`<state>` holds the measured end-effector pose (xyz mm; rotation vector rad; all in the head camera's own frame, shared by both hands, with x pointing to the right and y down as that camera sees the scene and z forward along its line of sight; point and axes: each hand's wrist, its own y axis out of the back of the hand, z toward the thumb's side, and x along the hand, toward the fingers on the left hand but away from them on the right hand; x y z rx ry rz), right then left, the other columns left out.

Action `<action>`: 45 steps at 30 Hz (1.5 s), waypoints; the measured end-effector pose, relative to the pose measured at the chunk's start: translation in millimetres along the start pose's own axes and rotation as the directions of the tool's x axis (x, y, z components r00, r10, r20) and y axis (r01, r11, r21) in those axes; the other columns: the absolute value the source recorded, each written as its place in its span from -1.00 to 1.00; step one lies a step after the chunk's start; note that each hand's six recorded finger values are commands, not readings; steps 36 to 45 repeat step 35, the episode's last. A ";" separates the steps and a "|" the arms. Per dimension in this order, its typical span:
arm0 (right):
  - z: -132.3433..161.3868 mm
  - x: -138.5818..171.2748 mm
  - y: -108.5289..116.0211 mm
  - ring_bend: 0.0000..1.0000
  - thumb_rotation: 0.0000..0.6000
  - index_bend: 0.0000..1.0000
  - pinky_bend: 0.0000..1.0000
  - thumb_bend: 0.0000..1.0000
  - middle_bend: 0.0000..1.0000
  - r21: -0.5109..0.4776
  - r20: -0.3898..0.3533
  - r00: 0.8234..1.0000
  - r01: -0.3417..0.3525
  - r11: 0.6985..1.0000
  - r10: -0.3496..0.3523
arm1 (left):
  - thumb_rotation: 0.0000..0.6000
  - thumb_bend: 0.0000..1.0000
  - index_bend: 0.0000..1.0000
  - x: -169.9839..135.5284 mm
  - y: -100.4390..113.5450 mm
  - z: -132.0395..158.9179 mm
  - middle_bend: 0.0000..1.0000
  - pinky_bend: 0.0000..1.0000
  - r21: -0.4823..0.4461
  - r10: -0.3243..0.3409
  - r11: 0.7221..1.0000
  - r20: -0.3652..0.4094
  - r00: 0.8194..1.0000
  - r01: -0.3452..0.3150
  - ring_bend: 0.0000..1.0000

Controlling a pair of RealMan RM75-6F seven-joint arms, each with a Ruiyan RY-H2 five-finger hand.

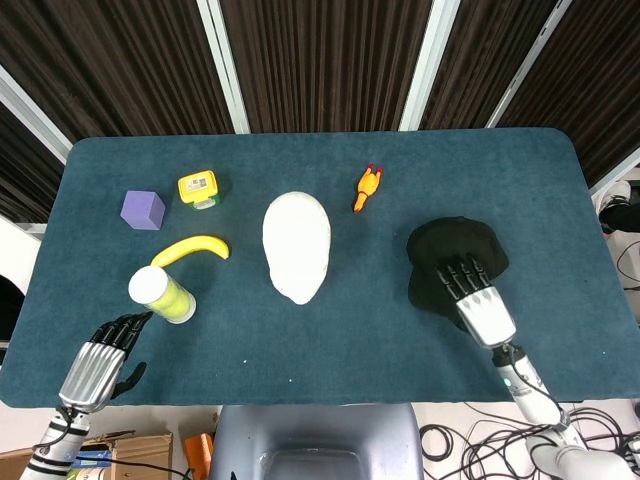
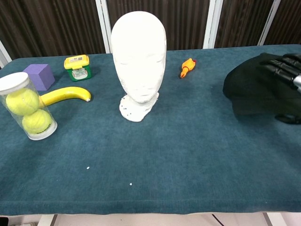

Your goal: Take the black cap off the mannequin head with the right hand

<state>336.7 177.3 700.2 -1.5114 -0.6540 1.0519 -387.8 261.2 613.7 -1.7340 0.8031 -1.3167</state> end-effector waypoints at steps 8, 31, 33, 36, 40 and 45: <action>24.8 36.4 0.4 -1.00 1.00 -1.00 -1.00 -0.96 -1.00 -0.138 -0.061 0.980 -0.197 0.971 0.190 | 1.00 -0.26 -1.00 -5.1 1.0 -9.7 -0.71 -0.45 0.010 -0.008 1.000 -0.036 0.999 0.008 -0.67; -27.5 130.5 102.7 -1.00 1.00 -1.00 -1.00 -1.00 -1.00 -0.022 0.255 0.902 -0.353 0.935 0.347 | 1.00 -0.26 -1.00 -57.1 16.1 -41.6 -1.00 -0.87 0.100 0.051 0.995 -0.271 0.961 -0.025 -1.00; -36.9 135.2 107.3 -1.00 1.00 -1.00 -1.00 -1.00 -1.00 0.003 0.316 0.893 -0.338 0.941 0.320 | 1.00 -0.26 -1.00 -62.7 18.0 -40.9 -1.00 -0.88 0.111 0.077 0.993 -0.280 0.957 -0.047 -1.00; -45.0 140.2 108.8 -1.00 1.00 -1.00 -1.00 -1.00 -1.00 -0.010 0.364 0.880 -0.326 0.945 0.307 | 1.00 -0.26 -1.00 -66.1 18.6 -37.6 -1.00 -0.88 0.115 0.088 0.992 -0.268 0.959 -0.059 -1.00; -45.0 140.2 108.8 -1.00 1.00 -1.00 -1.00 -1.00 -1.00 -0.010 0.364 0.880 -0.326 0.945 0.307 | 1.00 -0.26 -1.00 -66.1 18.6 -37.6 -1.00 -0.88 0.115 0.088 0.992 -0.268 0.959 -0.059 -1.00; -45.0 140.2 108.8 -1.00 1.00 -1.00 -1.00 -1.00 -1.00 -0.010 0.364 0.880 -0.326 0.945 0.307 | 1.00 -0.26 -1.00 -66.1 18.6 -37.6 -1.00 -0.88 0.115 0.088 0.992 -0.268 0.959 -0.059 -1.00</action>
